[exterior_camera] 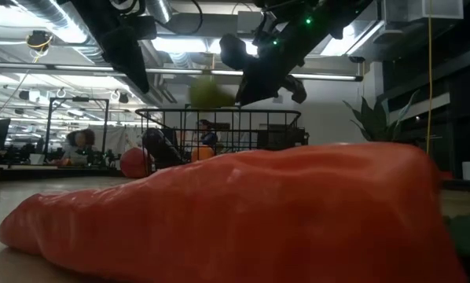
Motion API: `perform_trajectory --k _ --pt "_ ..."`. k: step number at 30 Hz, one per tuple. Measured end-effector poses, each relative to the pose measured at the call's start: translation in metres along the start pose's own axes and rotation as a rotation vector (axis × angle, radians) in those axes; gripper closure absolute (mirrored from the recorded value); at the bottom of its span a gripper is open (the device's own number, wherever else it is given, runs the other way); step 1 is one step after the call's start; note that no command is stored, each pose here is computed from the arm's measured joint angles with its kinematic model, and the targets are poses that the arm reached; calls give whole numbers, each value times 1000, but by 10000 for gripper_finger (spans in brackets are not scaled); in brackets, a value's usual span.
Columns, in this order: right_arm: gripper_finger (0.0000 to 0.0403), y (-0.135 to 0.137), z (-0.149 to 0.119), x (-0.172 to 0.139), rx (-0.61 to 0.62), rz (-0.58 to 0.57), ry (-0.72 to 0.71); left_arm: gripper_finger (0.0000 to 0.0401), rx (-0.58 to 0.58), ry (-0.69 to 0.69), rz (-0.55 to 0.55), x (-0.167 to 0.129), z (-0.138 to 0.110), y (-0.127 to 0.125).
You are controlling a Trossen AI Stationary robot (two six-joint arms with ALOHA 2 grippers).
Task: Build produce basket
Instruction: Put the green pear into the black wire basket, then put the yellow pear into the black wire basket
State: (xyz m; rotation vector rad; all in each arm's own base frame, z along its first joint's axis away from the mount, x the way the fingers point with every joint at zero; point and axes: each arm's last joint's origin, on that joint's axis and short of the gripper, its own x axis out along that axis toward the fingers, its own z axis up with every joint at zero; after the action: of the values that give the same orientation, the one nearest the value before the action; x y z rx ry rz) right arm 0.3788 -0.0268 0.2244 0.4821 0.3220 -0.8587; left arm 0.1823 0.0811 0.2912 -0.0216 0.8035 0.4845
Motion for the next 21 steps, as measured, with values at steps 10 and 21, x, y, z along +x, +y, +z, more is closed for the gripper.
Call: perform_trajectory --k 10,21 --pt "277 0 0 0 -9 -1 0 268 7 0 0 0 0 0" --pt "280 22 31 -8 -115 108 -11 268 7 13 -1 0 -1 0"
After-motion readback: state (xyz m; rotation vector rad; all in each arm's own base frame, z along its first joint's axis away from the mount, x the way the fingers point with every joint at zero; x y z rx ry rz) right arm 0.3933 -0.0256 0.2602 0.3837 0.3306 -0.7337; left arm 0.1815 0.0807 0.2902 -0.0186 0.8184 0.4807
